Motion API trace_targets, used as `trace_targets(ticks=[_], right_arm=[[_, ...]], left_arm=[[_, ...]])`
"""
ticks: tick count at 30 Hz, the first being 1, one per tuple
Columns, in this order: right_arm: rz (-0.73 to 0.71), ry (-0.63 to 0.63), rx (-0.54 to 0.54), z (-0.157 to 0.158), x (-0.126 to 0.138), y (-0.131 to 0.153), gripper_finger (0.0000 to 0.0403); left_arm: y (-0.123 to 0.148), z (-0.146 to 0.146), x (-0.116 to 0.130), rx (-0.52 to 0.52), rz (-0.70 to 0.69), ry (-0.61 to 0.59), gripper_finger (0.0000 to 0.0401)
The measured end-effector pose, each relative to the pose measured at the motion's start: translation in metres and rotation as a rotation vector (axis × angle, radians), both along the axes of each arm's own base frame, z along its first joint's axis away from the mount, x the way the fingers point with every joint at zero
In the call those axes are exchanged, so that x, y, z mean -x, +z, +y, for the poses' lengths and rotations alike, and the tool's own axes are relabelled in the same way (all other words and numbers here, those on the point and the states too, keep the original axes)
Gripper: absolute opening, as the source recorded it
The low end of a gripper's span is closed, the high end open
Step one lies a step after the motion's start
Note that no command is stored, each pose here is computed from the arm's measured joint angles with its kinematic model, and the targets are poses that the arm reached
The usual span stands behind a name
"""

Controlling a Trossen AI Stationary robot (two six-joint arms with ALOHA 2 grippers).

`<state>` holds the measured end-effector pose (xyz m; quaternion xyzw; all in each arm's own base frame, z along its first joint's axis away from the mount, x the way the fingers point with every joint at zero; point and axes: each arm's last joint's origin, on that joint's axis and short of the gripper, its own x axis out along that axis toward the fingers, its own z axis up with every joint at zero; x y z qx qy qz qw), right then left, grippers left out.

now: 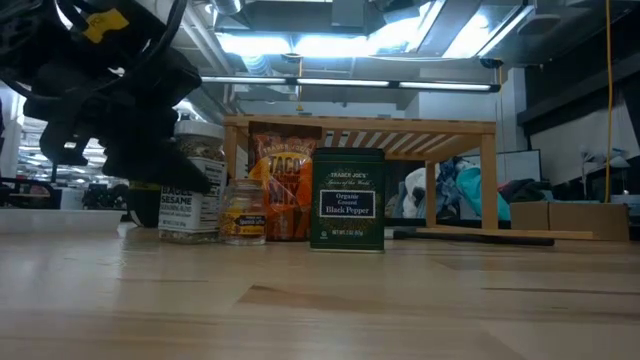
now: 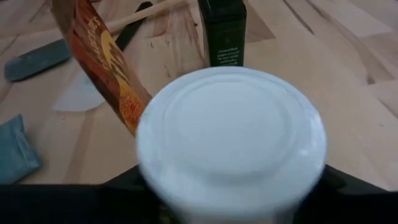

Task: Shelf spices
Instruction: Put the white seasoning bottle on the shelf

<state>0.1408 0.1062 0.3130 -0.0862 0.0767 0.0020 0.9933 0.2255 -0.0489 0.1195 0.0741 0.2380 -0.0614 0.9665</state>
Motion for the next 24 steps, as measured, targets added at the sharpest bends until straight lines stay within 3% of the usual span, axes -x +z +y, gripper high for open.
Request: trace_targets(ticks=[2,13,24], right_arm=[[-0.001,-0.001,-0.001,0.0,0.0,0.0,0.0347],[-0.001,0.0,-0.001,0.0,0.0,0.0,0.0347],[-0.001,-0.001,-0.001,0.0,0.0,0.0,0.0347]], left_arm=[[0.0,0.0,0.0,0.004,-0.002,0.0,0.0191],[0.004,0.001,0.001,0.001,-0.017,0.021,0.0191],[0.054,0.005,0.014,0.069,-0.235,0.031,0.0191]])
